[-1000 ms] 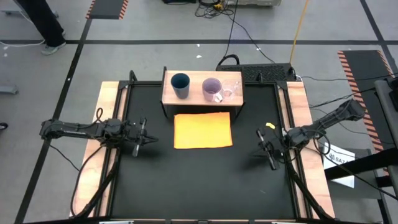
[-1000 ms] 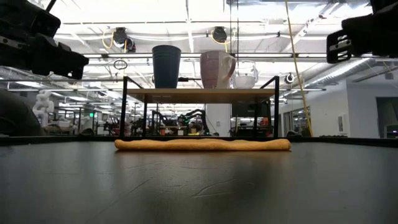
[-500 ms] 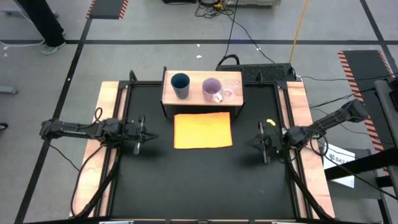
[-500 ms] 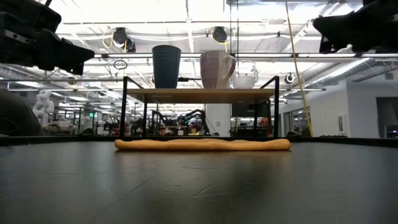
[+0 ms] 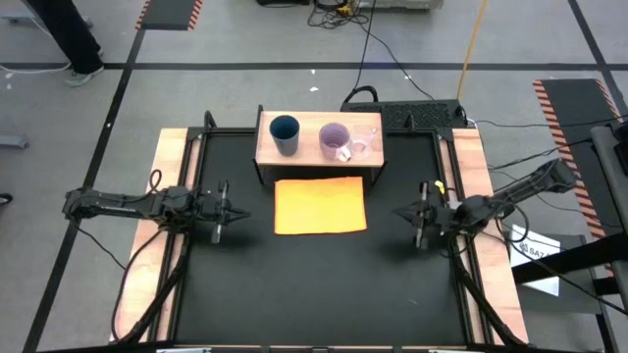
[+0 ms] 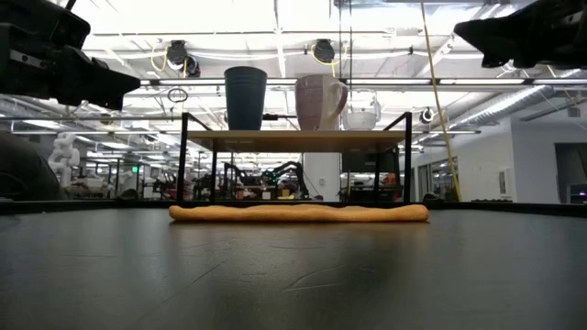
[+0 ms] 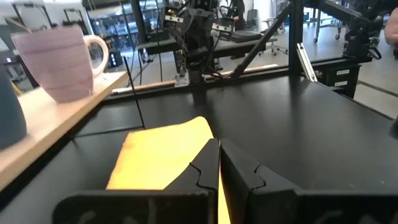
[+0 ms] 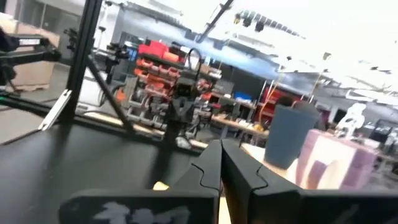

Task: Stack small to large cups/mugs on shelf
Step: Return to Home Position

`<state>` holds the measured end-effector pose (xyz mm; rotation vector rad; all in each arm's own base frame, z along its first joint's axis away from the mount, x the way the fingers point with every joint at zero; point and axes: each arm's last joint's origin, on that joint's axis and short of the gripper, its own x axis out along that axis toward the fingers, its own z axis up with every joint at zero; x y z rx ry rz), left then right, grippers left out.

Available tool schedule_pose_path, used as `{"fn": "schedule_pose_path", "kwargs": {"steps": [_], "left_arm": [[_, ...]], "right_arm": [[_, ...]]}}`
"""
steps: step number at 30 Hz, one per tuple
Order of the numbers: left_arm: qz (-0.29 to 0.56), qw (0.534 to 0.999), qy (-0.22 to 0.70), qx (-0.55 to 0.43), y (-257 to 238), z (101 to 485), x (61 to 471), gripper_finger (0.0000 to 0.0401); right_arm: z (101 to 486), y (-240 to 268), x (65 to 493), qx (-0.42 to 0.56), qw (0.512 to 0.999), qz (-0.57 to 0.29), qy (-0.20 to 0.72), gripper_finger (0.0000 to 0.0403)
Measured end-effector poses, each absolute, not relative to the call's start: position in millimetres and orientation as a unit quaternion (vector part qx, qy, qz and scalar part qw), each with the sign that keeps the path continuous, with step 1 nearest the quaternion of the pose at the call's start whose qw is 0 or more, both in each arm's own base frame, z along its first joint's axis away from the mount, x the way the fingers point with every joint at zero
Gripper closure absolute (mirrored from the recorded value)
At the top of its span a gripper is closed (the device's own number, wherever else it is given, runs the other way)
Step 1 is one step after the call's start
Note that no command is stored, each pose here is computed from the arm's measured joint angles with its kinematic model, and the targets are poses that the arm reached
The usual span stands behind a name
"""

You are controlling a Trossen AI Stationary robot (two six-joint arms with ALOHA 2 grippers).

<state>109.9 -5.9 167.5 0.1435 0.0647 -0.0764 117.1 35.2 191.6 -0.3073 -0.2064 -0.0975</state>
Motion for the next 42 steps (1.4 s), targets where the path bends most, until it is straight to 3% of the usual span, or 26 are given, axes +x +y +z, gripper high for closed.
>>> {"fn": "schedule_pose_path", "kwargs": {"steps": [6, 14, 32, 36, 42], "left_arm": [[-0.037, 0.994, 0.018, 0.097, -5.9, 170.1, 110.0, 0.0384], [-0.036, 0.994, 0.006, 0.101, -5.9, 172.3, 110.1, 0.0384], [-0.033, 0.994, 0.012, 0.101, -5.6, 171.4, 110.1, 0.0384], [-0.032, 0.994, 0.013, 0.102, -5.6, 171.2, 110.1, 0.0384], [-0.025, 0.995, 0.013, 0.091, -5.2, 172.3, 110.1, 0.0384]], "right_arm": [[191.0, 32.4, 114.3, -0.160, 0.981, -0.051, -0.096, 0.0403], [187.9, 30.9, 116.2, -0.162, 0.982, 0.020, -0.096, 0.0403], [189.5, 11.1, 120.2, -0.125, 0.986, 0.025, -0.104, 0.0403], [177.1, 12.1, 122.4, -0.128, 0.990, 0.048, -0.027, 0.0403], [205.5, 13.3, 125.4, -0.111, 0.992, 0.061, -0.022, 0.0403]]}}
